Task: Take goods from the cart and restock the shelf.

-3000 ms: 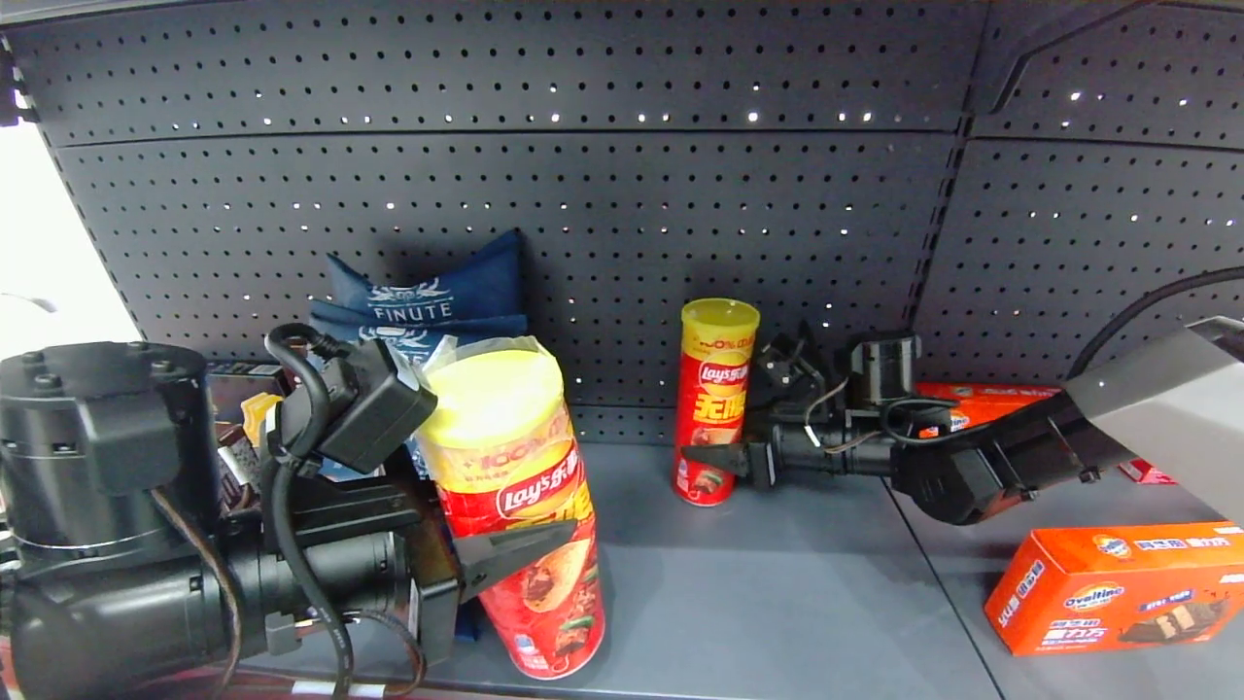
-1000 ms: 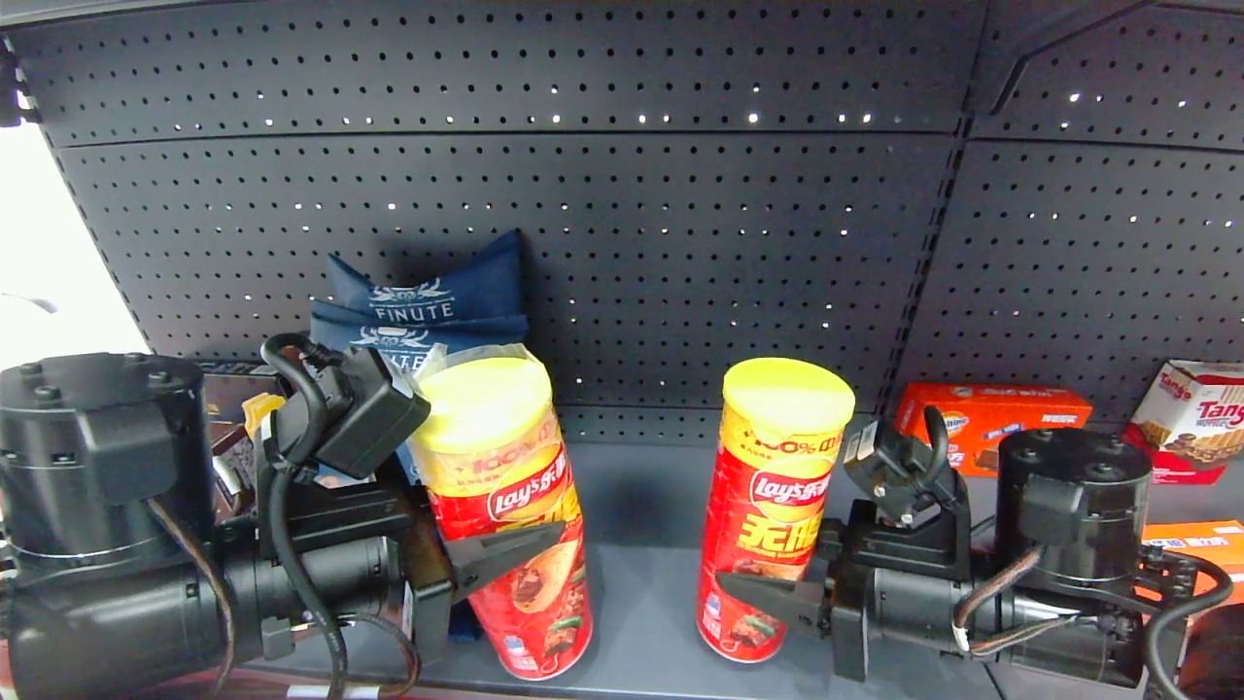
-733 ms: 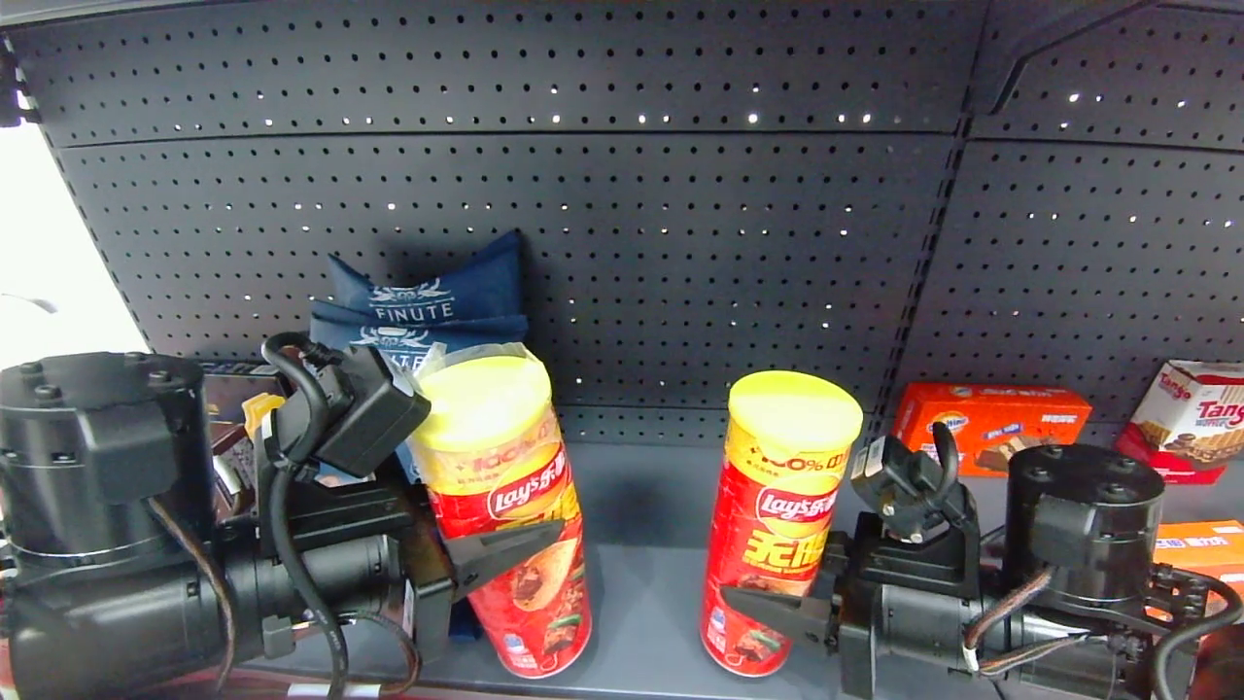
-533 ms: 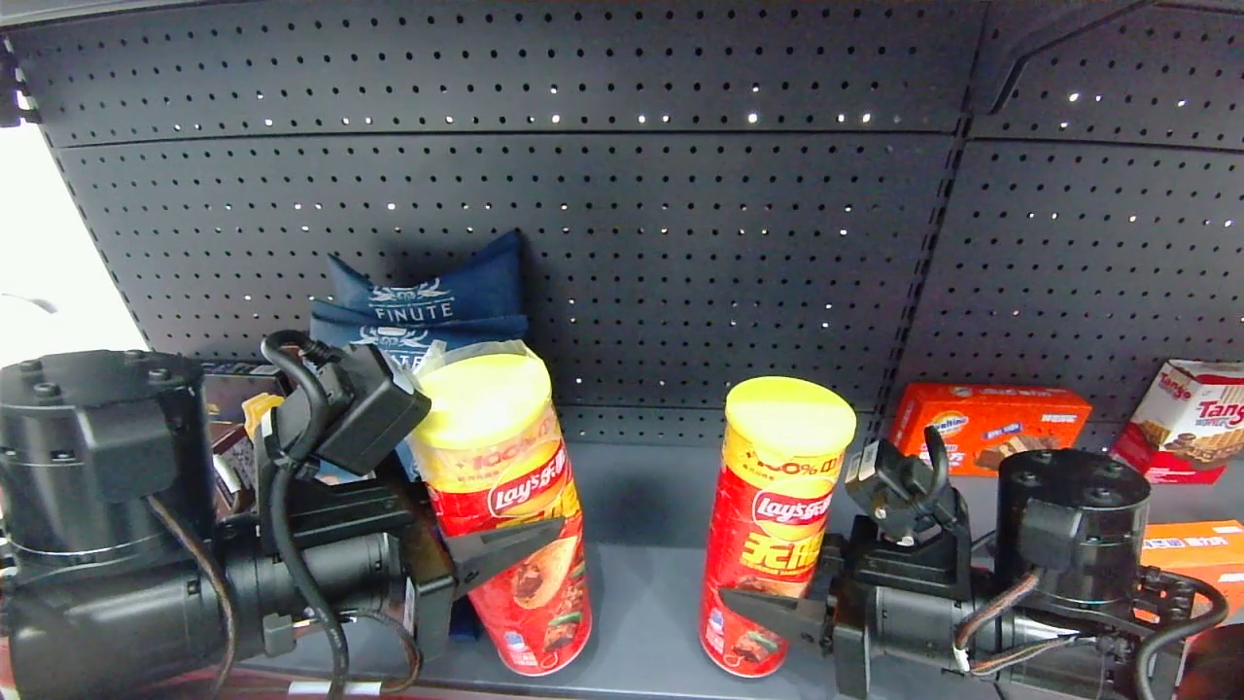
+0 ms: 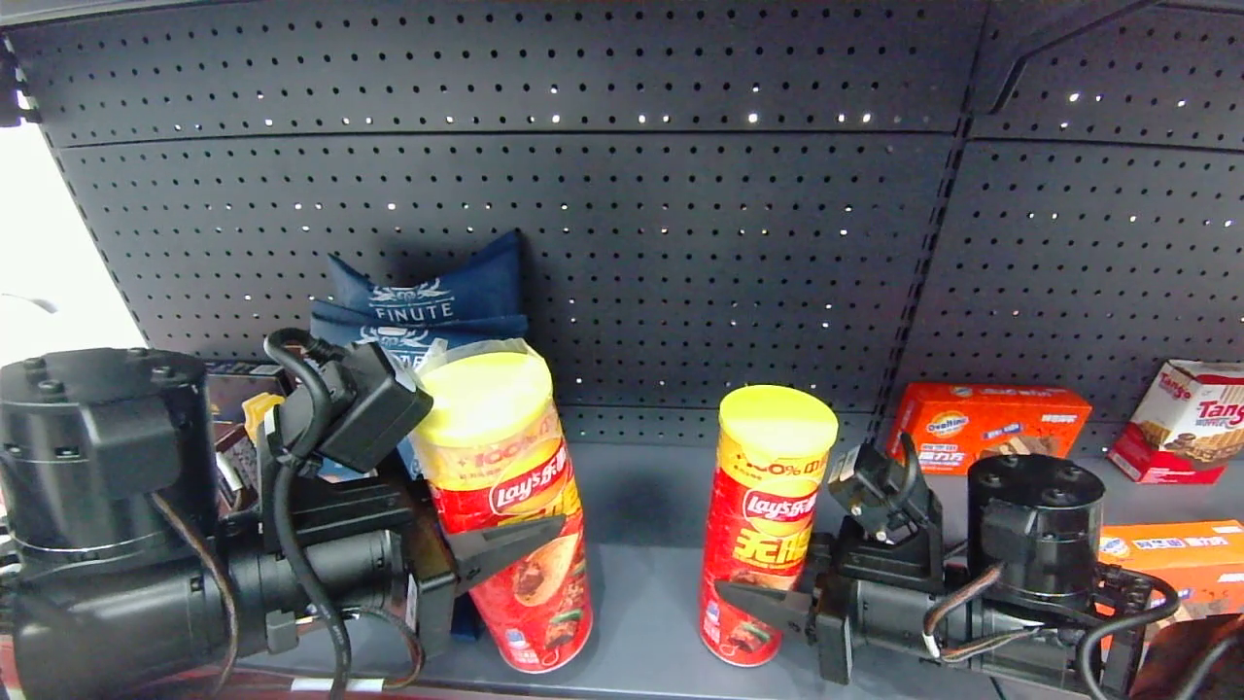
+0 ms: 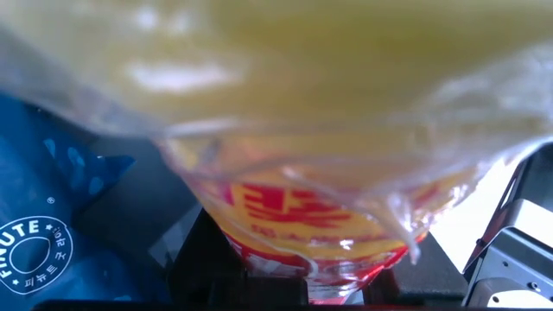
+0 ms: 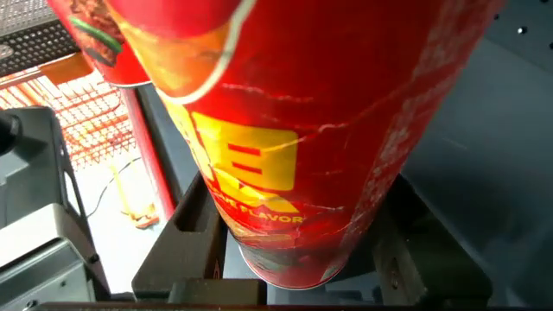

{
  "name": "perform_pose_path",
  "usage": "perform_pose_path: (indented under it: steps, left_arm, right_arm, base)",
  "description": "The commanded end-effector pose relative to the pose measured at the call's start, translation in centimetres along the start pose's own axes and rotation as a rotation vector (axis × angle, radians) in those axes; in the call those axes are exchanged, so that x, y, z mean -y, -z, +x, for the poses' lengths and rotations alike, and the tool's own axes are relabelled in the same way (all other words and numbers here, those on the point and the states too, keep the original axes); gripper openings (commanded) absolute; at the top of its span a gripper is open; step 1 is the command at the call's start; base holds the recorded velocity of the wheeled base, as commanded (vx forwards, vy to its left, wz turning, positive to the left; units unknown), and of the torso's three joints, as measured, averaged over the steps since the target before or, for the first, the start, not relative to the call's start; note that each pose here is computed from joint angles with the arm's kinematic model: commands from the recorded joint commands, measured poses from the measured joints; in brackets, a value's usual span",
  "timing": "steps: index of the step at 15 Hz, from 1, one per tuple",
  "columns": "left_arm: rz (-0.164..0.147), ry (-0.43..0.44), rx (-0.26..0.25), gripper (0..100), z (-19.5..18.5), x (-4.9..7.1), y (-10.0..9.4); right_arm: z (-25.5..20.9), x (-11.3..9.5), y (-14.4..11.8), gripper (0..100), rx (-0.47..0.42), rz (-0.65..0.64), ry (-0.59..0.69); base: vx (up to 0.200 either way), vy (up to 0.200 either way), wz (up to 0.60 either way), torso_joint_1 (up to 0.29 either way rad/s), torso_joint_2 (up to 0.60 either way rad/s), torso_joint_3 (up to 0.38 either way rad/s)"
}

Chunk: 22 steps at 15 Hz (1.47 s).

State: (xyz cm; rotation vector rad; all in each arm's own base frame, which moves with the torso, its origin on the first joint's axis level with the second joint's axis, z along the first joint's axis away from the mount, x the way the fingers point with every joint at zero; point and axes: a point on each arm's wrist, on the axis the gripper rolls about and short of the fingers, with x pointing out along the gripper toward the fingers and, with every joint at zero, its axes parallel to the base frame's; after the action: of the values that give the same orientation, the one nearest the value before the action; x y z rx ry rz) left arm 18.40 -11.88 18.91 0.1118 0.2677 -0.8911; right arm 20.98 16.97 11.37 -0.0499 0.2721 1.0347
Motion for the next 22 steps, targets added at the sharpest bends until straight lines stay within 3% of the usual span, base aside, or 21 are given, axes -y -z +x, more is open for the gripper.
perform_pose_path:
  steps: [1,2,3,9,22]
  left_arm:
    - [-0.001,0.001,-0.002,0,0.1,0.0,0.0]
    - [-0.001,0.001,-0.002,0,0.1,0.0,0.0]
    - [-0.001,0.001,-0.004,0,0.1,0.0,0.1]
    - [-0.002,0.001,-0.005,0,0.0,0.0,0.2]
    - [-0.005,0.0,-0.011,0,-0.5,0.2,0.6]
  right_arm:
    - [0.2,0.1,0.4,0,-0.016,0.005,0.002]
    - [0.2,0.1,0.5,0,-0.019,0.003,0.002]
    - [0.2,0.1,0.5,100,-0.019,0.003,0.0]
    - [0.0,0.0,0.2,100,-0.01,-0.005,0.002]
    - [-8.6,-3.4,-5.0,100,0.197,-0.09,0.069]
  base:
    - [0.0,0.0,0.0,0.0,0.0,0.0]
    - [0.0,0.0,0.0,0.0,0.0,0.0]
    - [0.0,0.0,0.0,0.0,0.0,0.0]
    - [0.0,0.0,0.0,0.0,0.0,0.0]
    - [0.0,0.0,0.0,0.0,0.0,0.0]
